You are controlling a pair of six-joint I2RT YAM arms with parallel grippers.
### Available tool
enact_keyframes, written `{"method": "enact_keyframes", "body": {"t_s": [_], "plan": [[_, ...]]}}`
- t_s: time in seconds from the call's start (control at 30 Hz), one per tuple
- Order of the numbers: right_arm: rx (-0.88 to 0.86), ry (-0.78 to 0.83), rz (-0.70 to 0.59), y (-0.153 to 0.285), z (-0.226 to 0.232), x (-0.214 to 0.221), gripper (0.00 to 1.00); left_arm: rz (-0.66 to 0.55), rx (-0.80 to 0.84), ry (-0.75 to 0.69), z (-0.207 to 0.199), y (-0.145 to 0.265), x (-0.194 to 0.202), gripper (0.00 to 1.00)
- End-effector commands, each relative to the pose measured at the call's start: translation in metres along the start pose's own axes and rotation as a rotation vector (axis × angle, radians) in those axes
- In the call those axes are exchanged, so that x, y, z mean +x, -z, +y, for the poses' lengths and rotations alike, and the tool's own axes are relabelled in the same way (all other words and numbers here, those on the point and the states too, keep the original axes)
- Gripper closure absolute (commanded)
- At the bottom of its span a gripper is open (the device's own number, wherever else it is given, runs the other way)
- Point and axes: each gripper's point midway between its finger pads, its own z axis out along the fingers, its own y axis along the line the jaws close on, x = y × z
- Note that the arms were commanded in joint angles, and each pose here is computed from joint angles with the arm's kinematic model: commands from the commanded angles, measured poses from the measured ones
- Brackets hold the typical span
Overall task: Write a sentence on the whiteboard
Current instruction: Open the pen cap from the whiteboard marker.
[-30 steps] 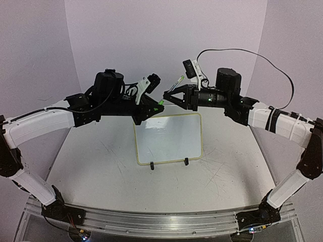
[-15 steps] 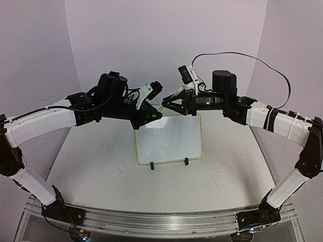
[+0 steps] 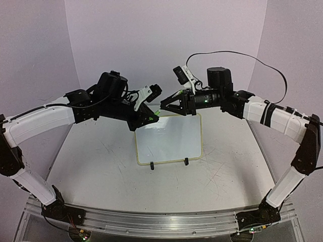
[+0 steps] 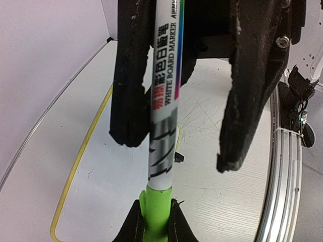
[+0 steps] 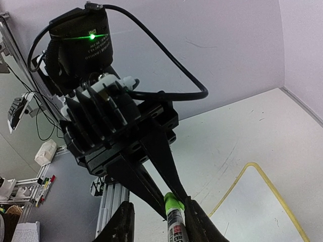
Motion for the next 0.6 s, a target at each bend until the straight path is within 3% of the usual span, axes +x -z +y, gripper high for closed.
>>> {"method": "enact_keyframes", "body": {"t_s": [0.0,0.33,0.37,0.43,0.47,0.57], "plan": [[-0.056,0.029,0.013,-0.003,0.010,-0.003,0.68,-0.068,-0.009,-0.044,0.001,0.012,-0.027,1.00],[-0.022,0.022,0.046,-0.002,0.005,0.009,0.76,-0.062,-0.029,-0.046,0.004,0.013,-0.025,1.00],[-0.015,0.037,0.048,-0.002,0.004,0.011,0.79,-0.060,-0.031,-0.047,0.005,0.012,-0.024,1.00],[-0.005,0.052,0.048,0.001,0.005,0.013,0.96,-0.060,-0.030,-0.046,0.004,0.013,-0.024,1.00],[-0.004,0.054,0.049,0.002,0.006,0.014,0.98,-0.059,-0.027,-0.044,0.004,0.012,-0.023,1.00],[-0.025,0.058,0.049,0.001,0.009,0.014,0.93,-0.058,-0.020,-0.041,0.003,0.011,-0.023,1.00]]}}
